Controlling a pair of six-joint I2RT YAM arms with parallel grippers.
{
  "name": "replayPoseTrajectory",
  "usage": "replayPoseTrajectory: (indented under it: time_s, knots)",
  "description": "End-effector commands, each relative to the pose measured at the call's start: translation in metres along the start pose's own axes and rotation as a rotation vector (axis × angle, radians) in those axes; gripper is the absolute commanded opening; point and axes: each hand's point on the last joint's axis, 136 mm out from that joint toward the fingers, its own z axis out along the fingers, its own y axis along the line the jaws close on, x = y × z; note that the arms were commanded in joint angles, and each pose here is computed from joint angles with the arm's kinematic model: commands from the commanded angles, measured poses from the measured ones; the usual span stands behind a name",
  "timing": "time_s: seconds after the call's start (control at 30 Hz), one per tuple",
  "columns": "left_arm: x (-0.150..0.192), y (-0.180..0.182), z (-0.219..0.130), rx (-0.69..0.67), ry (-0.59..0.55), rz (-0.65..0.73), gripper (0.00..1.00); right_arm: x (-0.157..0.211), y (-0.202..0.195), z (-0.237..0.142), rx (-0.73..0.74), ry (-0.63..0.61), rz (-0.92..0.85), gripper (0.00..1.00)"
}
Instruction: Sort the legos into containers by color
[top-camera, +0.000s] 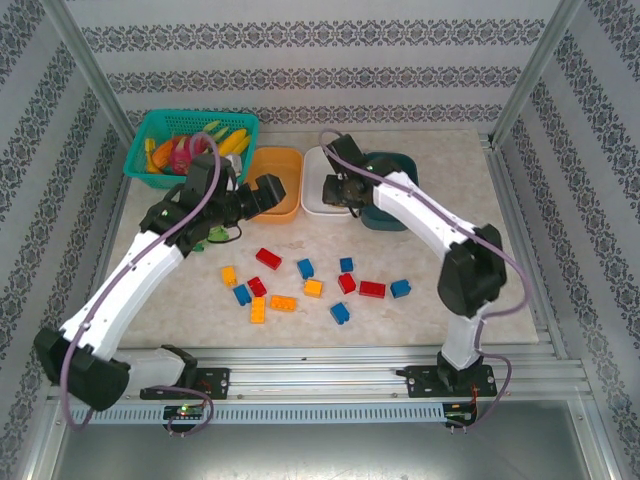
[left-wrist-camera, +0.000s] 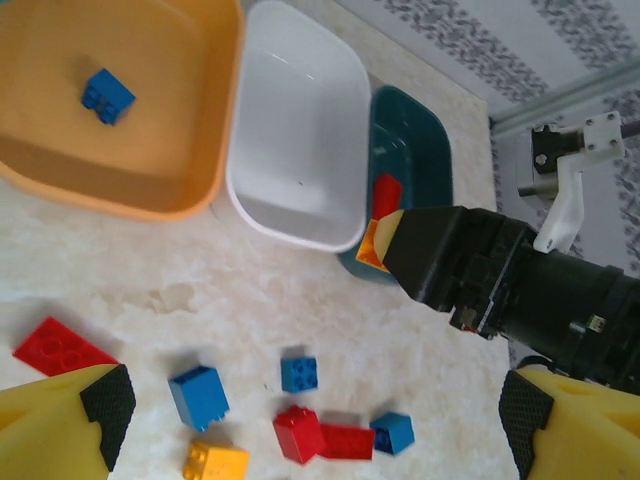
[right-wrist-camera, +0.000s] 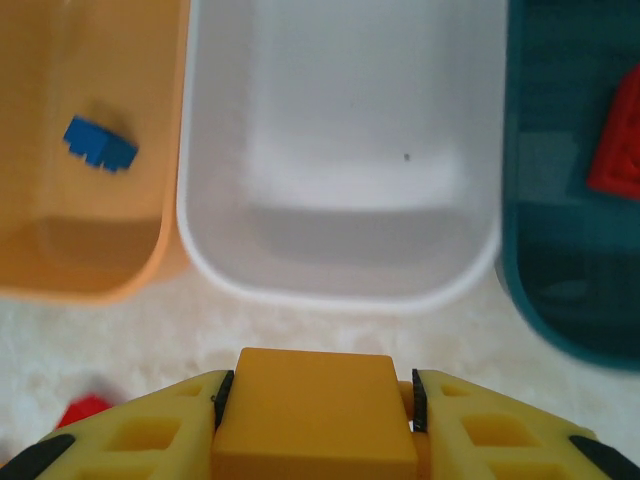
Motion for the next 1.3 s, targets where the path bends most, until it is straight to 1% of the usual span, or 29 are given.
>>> replayPoseTrajectory:
  time_s: [0.0,0.2,0.37,0.43,0.57,0.63,0.7,0.8,0.9,1.0,1.07,1.17,1.27]
  knots:
    - [-0.018,-0.001,0.009,-0.002,0.003,-0.011,0.96,-0.007,-0.009,0.044,0.036,0.085,-0.015,0.37]
    - [-0.038,0.006,0.04,-0.013,0.012,-0.005,0.96,-0.036,-0.009,0.098,0.025,0.116,0.009,0.38]
    - [-0.038,0.013,0.059,-0.021,0.039,-0.002,0.96,-0.044,-0.011,0.132,-0.001,0.156,0.056,0.4]
    - [-0.036,0.016,0.064,-0.027,0.052,-0.003,0.96,-0.044,-0.01,0.141,-0.011,0.173,0.062,0.42]
    - [-0.031,0.02,0.067,-0.033,0.067,0.003,0.96,-0.043,-0.01,0.147,-0.017,0.187,0.068,0.51]
    - [-0.03,0.021,0.068,-0.033,0.072,0.005,0.96,-0.045,-0.01,0.145,-0.018,0.184,0.074,0.56]
    - [-0.03,0.018,0.066,-0.027,0.076,0.011,0.96,-0.048,-0.008,0.139,-0.026,0.178,0.073,0.59]
    - [-0.03,0.016,0.061,-0.025,0.079,0.016,0.95,-0.061,-0.003,0.117,-0.042,0.136,0.068,0.62]
    - [-0.028,0.017,0.05,-0.044,0.085,0.018,0.94,-0.082,0.004,0.082,-0.069,0.063,0.052,0.64]
    - [-0.02,0.027,0.033,-0.105,0.099,0.01,0.93,-0.103,0.017,0.032,-0.114,-0.031,0.013,0.63]
    - [-0.009,0.041,0.018,-0.165,0.116,-0.005,0.92,-0.108,0.031,-0.005,-0.162,-0.094,-0.034,0.63]
    - [0.012,0.066,-0.001,-0.264,0.147,-0.039,0.91,-0.095,0.052,-0.051,-0.239,-0.163,-0.114,0.63]
    - [0.04,0.091,-0.017,-0.336,0.191,-0.085,0.89,-0.062,0.069,-0.088,-0.34,-0.235,-0.191,0.63]
